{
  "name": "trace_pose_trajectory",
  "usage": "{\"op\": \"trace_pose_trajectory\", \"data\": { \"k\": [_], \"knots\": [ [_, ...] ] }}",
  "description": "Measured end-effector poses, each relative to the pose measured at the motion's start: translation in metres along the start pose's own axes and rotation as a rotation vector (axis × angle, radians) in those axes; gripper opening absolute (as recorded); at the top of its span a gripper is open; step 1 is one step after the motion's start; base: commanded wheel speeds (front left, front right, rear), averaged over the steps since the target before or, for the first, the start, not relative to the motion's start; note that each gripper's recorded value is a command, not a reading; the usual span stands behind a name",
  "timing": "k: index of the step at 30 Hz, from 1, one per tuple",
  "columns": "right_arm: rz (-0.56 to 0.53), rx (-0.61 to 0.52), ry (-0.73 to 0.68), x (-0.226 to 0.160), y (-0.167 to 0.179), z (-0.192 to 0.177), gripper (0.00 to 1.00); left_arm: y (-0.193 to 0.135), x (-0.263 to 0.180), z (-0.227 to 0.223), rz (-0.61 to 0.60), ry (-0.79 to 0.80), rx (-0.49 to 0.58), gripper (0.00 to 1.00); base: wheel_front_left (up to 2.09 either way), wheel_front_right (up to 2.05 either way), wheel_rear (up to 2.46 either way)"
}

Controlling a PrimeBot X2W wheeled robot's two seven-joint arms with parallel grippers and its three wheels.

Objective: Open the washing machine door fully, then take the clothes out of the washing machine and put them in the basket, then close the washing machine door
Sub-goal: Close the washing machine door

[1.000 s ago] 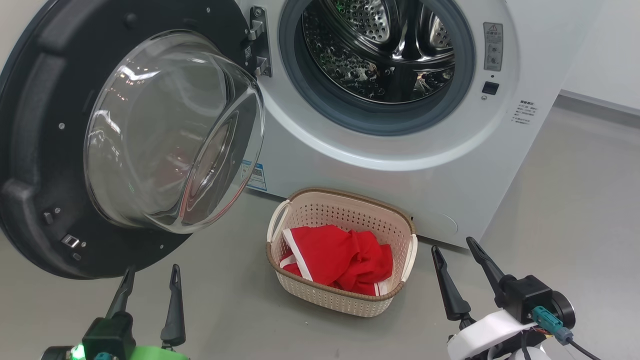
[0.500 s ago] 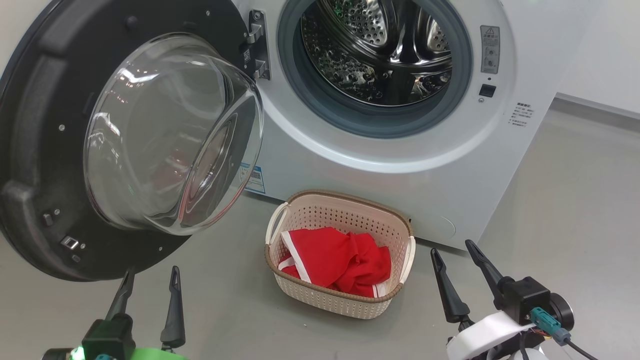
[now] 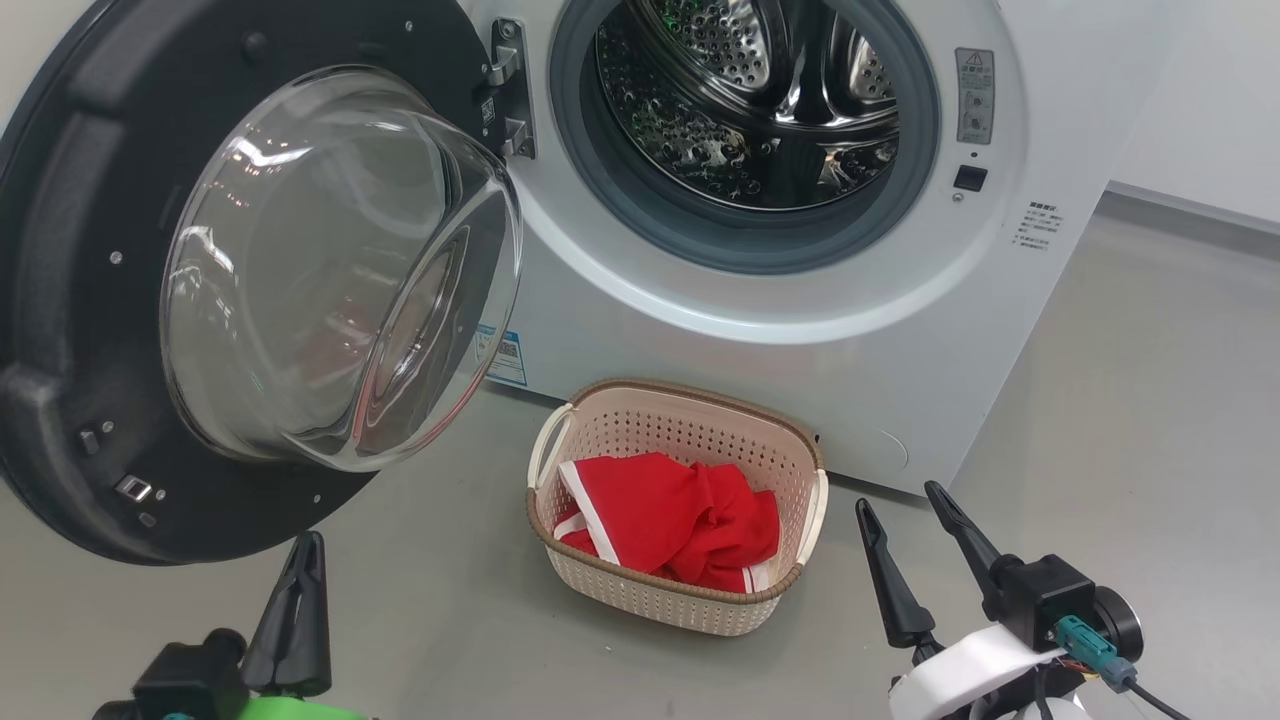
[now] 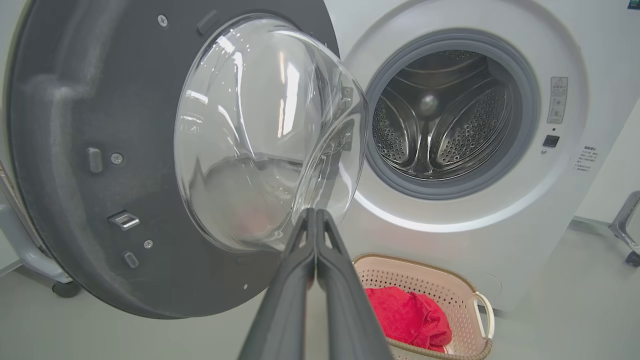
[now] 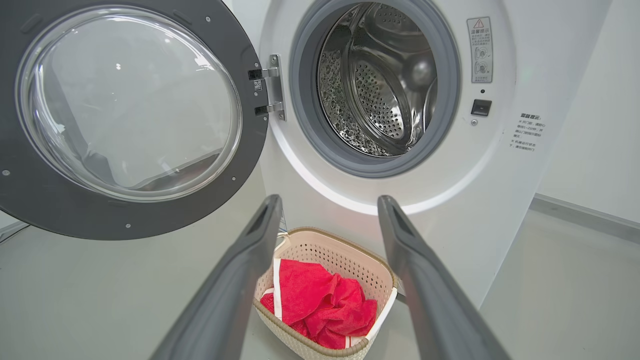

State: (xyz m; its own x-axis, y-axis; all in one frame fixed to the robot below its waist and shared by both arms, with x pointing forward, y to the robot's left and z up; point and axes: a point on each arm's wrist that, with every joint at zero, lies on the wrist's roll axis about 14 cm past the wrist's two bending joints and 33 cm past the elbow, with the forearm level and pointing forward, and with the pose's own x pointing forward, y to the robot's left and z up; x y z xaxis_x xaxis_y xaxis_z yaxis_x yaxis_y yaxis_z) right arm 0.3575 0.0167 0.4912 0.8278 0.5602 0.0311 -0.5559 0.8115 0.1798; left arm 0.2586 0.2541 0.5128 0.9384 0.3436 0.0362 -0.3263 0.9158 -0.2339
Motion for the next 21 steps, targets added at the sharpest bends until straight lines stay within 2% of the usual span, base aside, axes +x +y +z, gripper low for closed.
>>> {"op": "trace_pose_trajectory", "data": {
  "k": [1, 4, 9, 12, 18, 21],
  "knots": [
    [0.000, 0.000, 0.000, 0.000, 0.000, 0.000, 1.00, 0.000, 0.000, 0.000, 0.000, 0.000, 0.000, 0.00, 0.00, 0.00, 0.00],
    [-0.002, 0.001, 0.002, 0.000, -0.001, -0.001, 1.00, 0.001, 0.002, 0.007, 0.004, -0.021, -0.121, 0.00, 0.00, 0.00, 0.00],
    [-0.005, 0.003, 0.004, 0.000, -0.002, -0.002, 1.00, 0.012, 0.005, 0.027, 0.023, -0.092, -0.403, 0.00, 0.00, 0.00, 0.00],
    [-0.016, 0.005, 0.007, 0.001, -0.004, -0.003, 1.00, 0.012, 0.007, 0.039, -0.009, -0.136, -0.576, 0.00, 0.00, 0.00, 0.00],
    [-0.016, 0.012, 0.018, 0.003, -0.005, -0.007, 1.00, 0.019, 0.019, 0.095, -0.073, -0.317, -0.890, 0.00, 0.00, 0.00, 0.00],
    [-0.014, 0.015, 0.022, 0.004, -0.005, -0.009, 1.00, 0.033, 0.021, 0.116, -0.070, -0.393, -0.941, 0.00, 0.00, 0.00, 0.00]
  ]
}}
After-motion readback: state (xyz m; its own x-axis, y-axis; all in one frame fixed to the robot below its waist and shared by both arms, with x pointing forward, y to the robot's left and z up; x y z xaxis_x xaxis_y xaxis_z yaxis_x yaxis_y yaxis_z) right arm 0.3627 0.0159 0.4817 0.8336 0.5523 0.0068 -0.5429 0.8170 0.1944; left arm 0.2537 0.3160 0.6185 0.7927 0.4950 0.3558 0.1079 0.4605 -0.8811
